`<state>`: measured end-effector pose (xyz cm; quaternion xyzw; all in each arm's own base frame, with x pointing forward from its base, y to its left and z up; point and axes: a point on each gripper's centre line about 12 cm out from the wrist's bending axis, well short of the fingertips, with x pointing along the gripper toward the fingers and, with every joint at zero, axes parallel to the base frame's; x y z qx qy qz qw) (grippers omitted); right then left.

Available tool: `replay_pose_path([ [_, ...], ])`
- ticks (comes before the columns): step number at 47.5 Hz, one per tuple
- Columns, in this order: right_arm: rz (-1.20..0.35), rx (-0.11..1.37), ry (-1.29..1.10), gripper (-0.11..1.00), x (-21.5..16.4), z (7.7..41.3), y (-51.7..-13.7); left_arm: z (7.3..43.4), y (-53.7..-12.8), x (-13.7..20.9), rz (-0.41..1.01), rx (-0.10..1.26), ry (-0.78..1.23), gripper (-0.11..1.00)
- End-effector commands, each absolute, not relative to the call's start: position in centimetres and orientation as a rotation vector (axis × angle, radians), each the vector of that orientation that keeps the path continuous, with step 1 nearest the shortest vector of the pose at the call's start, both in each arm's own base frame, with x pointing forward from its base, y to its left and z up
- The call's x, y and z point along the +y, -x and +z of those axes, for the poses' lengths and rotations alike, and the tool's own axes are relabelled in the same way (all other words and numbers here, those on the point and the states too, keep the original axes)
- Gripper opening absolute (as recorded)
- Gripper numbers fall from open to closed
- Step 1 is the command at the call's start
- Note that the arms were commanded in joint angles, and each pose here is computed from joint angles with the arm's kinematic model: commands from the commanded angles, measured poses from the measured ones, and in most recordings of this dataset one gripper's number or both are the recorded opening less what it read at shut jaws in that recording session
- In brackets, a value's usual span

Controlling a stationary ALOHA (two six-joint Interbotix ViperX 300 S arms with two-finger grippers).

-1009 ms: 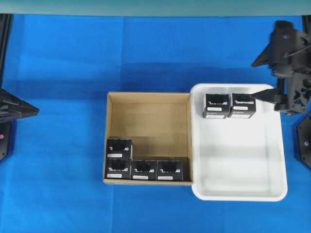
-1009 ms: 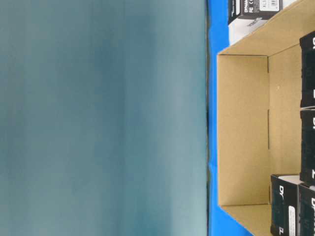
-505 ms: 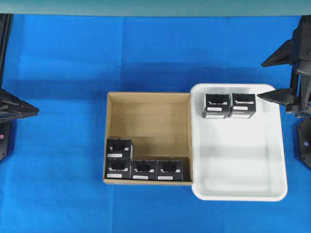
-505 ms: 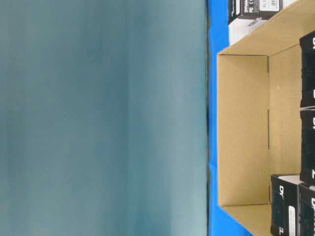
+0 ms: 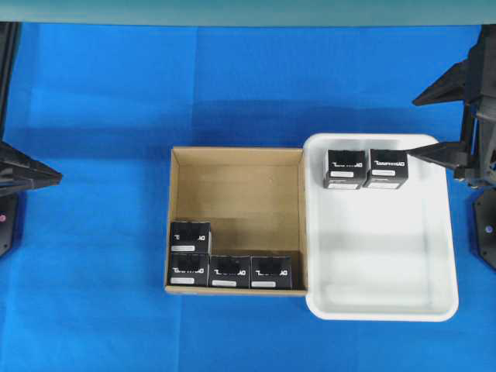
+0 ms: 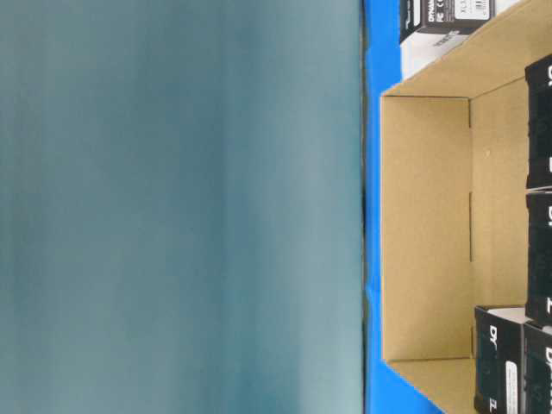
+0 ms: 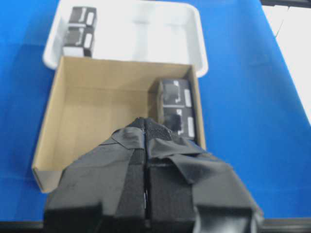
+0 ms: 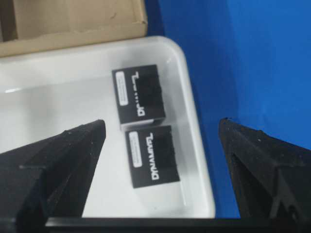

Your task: Pick the box from inside the cardboard box.

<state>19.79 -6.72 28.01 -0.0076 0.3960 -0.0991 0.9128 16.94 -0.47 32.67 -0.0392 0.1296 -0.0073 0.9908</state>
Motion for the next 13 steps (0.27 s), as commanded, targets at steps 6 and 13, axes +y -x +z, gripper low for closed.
replay_pose_path([
  [6,-0.202,0.806,0.016,0.93,-6.68,28.16,-19.93,33.73,-17.16,-0.48,-0.015,0.237,0.081,-0.07],
  [13,-0.202,0.808,0.016,0.93,-6.68,28.11,-19.91,33.67,-17.17,-0.47,-0.015,0.239,0.079,-0.07],
])
